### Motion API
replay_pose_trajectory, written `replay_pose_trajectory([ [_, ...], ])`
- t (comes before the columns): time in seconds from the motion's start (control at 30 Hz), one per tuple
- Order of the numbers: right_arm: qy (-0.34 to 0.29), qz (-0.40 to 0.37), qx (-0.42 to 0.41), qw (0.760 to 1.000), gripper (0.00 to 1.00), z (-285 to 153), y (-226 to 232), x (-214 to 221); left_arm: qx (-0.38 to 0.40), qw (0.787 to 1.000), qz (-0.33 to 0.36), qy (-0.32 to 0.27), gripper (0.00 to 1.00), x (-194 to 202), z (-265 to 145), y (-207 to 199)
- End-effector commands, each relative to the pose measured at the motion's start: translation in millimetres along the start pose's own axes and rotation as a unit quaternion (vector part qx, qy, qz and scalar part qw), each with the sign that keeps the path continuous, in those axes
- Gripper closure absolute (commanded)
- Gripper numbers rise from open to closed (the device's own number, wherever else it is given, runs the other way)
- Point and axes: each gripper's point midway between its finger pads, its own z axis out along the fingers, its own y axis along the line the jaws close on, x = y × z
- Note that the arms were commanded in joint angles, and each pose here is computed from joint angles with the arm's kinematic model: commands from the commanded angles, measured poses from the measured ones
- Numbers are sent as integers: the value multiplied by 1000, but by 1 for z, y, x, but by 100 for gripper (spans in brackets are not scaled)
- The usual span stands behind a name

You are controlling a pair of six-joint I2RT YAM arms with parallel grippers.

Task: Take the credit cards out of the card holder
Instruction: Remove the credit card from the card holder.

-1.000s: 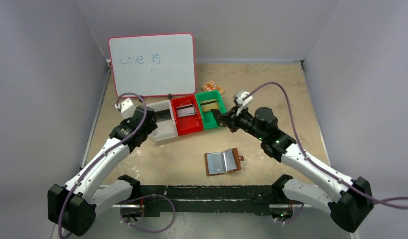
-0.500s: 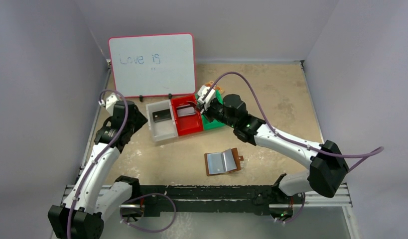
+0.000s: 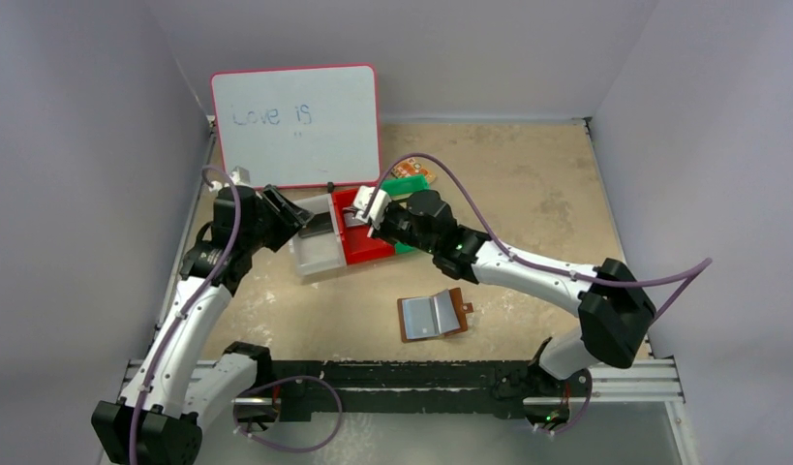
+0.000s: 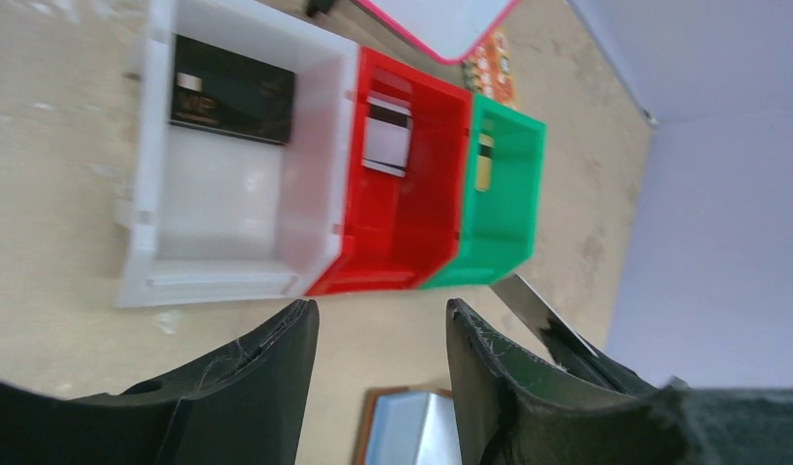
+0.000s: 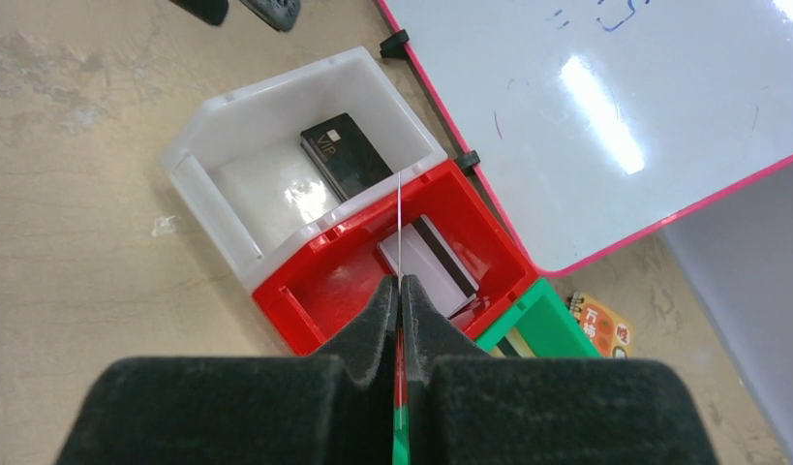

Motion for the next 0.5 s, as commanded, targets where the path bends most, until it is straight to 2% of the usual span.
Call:
replay_pose_trajectory([
  [0.0, -49, -31, 18, 998, 100, 6, -11, -41, 124, 990, -51, 48, 50, 14, -9, -51],
  [0.2, -50, -48, 23, 997, 100, 11, -7, -43, 159, 982, -85, 57, 50, 21, -8, -73],
  [0.47, -45, -80, 17, 996, 100, 15, 4, -46, 154, 982, -96, 57, 48, 29, 3, -78],
])
